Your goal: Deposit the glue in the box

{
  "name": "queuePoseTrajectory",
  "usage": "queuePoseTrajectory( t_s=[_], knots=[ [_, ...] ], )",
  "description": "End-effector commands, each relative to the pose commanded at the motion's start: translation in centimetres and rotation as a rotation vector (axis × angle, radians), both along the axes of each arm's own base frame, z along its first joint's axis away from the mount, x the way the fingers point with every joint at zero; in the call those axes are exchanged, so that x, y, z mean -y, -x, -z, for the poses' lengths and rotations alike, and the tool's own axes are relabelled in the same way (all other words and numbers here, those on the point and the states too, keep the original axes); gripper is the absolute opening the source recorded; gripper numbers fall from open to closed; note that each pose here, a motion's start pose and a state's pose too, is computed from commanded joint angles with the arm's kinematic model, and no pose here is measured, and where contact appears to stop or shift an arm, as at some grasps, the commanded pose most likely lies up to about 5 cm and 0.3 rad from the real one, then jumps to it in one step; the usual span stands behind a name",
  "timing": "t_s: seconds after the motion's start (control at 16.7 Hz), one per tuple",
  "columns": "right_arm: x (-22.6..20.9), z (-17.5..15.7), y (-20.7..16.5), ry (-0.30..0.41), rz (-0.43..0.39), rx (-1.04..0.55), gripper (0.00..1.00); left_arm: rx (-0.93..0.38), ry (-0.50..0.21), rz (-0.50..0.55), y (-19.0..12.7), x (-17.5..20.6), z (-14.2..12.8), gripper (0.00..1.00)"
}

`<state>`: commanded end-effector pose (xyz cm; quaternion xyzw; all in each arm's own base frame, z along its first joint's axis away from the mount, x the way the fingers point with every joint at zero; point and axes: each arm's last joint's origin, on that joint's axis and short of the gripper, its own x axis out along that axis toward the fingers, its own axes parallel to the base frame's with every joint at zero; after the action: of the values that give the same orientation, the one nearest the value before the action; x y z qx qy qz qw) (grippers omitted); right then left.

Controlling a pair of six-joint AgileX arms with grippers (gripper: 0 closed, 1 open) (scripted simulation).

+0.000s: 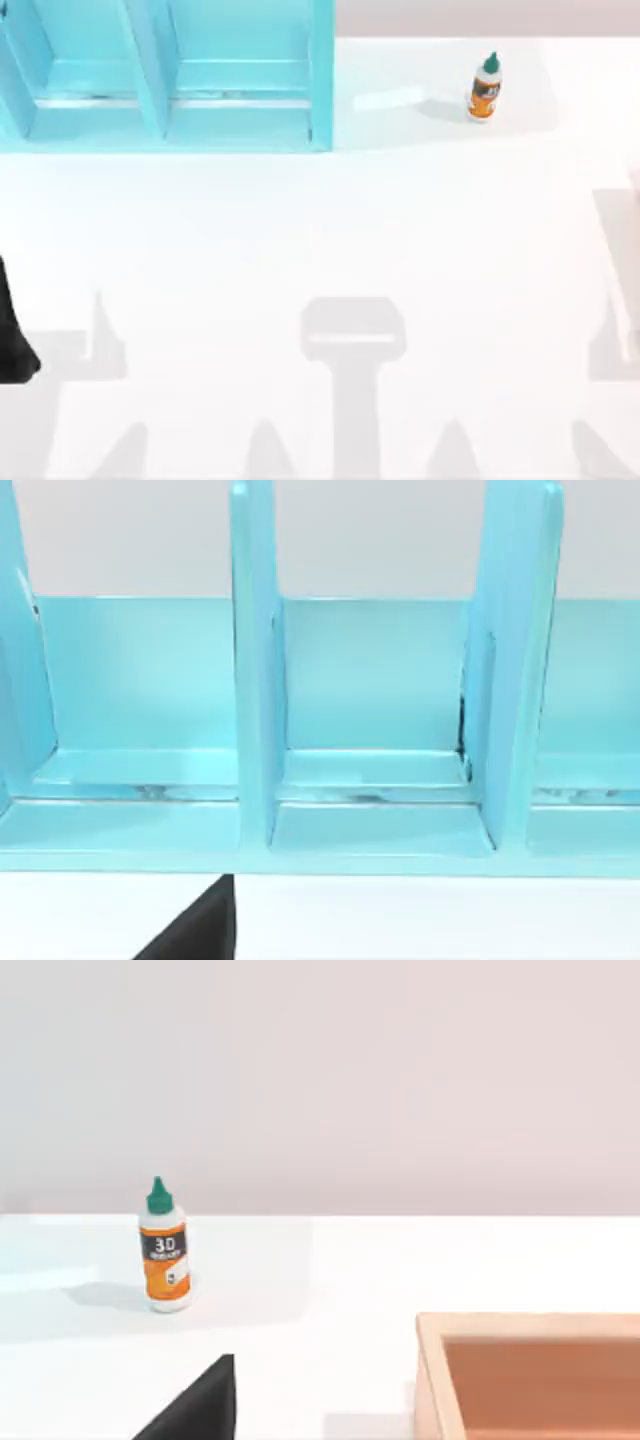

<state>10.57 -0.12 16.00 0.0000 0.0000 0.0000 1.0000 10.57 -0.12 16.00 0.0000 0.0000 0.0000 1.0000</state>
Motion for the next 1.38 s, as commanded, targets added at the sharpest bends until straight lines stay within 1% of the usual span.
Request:
queuePoseTrajectory(
  t_s=[0.12, 0.24, 0.36, 0.54, 0.72, 0.84, 0.9, 0.96, 1.08, 1.26, 1.38],
  knots=[
    [0.0, 0.0, 0.0, 0.000, 0.000, 0.000, 1.00, 0.000, 0.000, 0.000, 0.0, 0.0, 0.0, 1.00],
    [-0.1, -0.8, 0.0, 0.001, -0.010, 0.014, 1.00, 0.000, 0.000, 0.000, 0.0, 0.0, 0.0, 1.00],
    [-0.4, -2.4, -0.3, 0.003, -0.032, 0.039, 1.00, 0.000, 0.000, 0.000, 0.0, 0.0, 0.0, 1.00],
    [-1.1, -5.8, -1.5, 0.007, -0.069, 0.071, 1.00, 0.000, 0.000, 0.000, 0.0, 0.0, 0.0, 1.00],
    [-2.3, -9.2, -4.6, 0.008, -0.092, 0.068, 1.00, 0.000, 0.000, 0.000, 0.0, 0.0, 0.0, 1.00],
    [-3.5, -10.5, -8.1, 0.012, -0.099, 0.034, 1.00, 0.000, 0.000, 0.000, 0.0, 0.0, 0.0, 1.00],
    [-4.3, -10.6, -10.3, 0.015, -0.100, 0.008, 1.00, 0.000, 0.000, 0.000, 0.0, 0.0, 0.0, 1.00],
    [-5.3, -10.3, -12.6, 0.019, -0.100, -0.023, 1.00, 0.000, 0.000, 0.000, 0.0, 0.0, 0.0, 1.00],
    [-7.3, -8.4, -17.4, 0.029, -0.096, -0.093, 1.00, 0.000, 0.000, 0.000, 0.0, 0.0, 0.0, 1.00],
    [-10.3, -3.2, -23.4, 0.042, -0.079, -0.188, 1.00, 0.000, 0.000, 0.000, 0.0, 0.0, 0.0, 1.00],
    [-12.0, 0.6, -26.2, 0.044, -0.061, -0.232, 1.00, 0.000, 0.000, 0.000, 0.0, 0.0, 0.0, 1.00]
  ],
)
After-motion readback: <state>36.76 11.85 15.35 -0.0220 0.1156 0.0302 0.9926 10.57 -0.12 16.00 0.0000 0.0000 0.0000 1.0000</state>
